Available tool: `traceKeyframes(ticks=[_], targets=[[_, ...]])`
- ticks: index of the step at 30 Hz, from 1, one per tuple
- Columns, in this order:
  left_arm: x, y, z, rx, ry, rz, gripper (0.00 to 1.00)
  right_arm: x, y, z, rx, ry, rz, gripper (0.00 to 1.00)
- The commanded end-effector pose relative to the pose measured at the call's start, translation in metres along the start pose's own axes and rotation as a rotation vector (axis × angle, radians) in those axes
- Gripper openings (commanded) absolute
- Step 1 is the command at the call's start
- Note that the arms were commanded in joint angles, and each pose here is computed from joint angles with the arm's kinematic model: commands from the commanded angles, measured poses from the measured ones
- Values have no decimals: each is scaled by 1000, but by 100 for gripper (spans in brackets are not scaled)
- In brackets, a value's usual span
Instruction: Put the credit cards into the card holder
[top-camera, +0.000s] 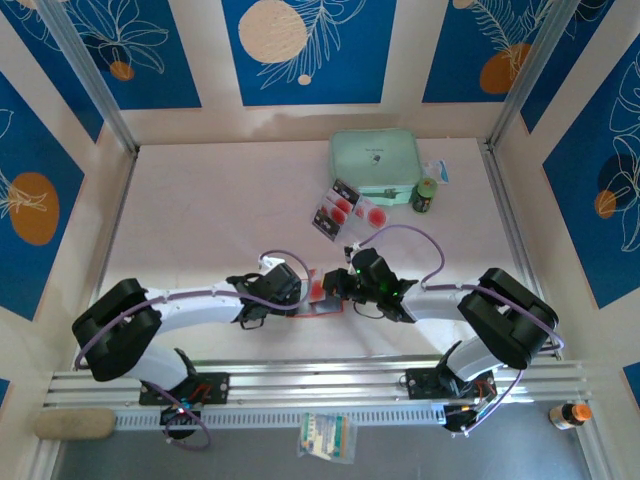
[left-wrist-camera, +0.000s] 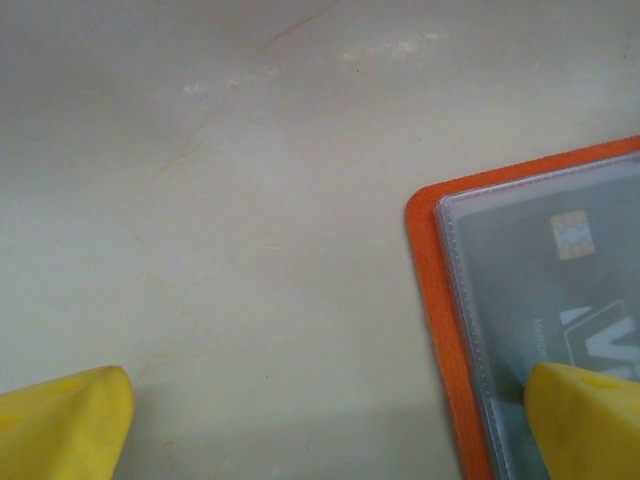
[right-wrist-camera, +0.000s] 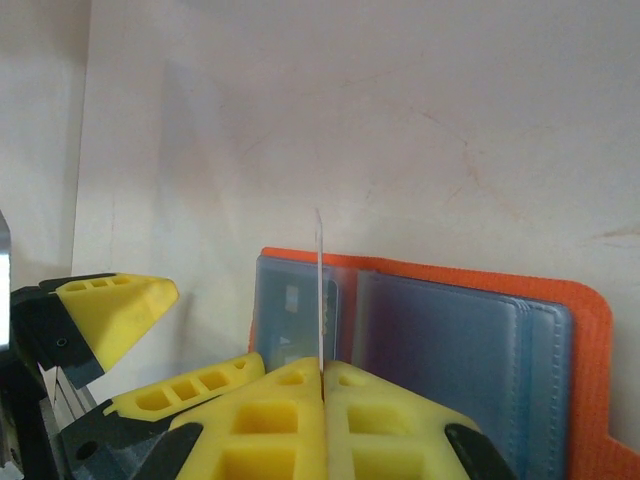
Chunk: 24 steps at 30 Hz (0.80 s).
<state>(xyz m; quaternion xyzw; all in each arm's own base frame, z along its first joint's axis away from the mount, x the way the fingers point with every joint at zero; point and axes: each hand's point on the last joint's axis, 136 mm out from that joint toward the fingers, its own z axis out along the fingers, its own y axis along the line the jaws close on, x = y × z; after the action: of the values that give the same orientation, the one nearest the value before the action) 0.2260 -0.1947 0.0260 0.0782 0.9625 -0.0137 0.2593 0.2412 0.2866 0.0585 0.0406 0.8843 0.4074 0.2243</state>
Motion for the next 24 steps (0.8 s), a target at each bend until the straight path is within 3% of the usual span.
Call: traceKeyframes(ticks=[1, 24], targets=[[11, 13, 3, -38, 31, 1, 100, 7, -11, 3, 28, -1, 10, 0], [11, 11, 3, -33, 27, -1, 100, 21, -23, 6, 50, 29, 39, 0]])
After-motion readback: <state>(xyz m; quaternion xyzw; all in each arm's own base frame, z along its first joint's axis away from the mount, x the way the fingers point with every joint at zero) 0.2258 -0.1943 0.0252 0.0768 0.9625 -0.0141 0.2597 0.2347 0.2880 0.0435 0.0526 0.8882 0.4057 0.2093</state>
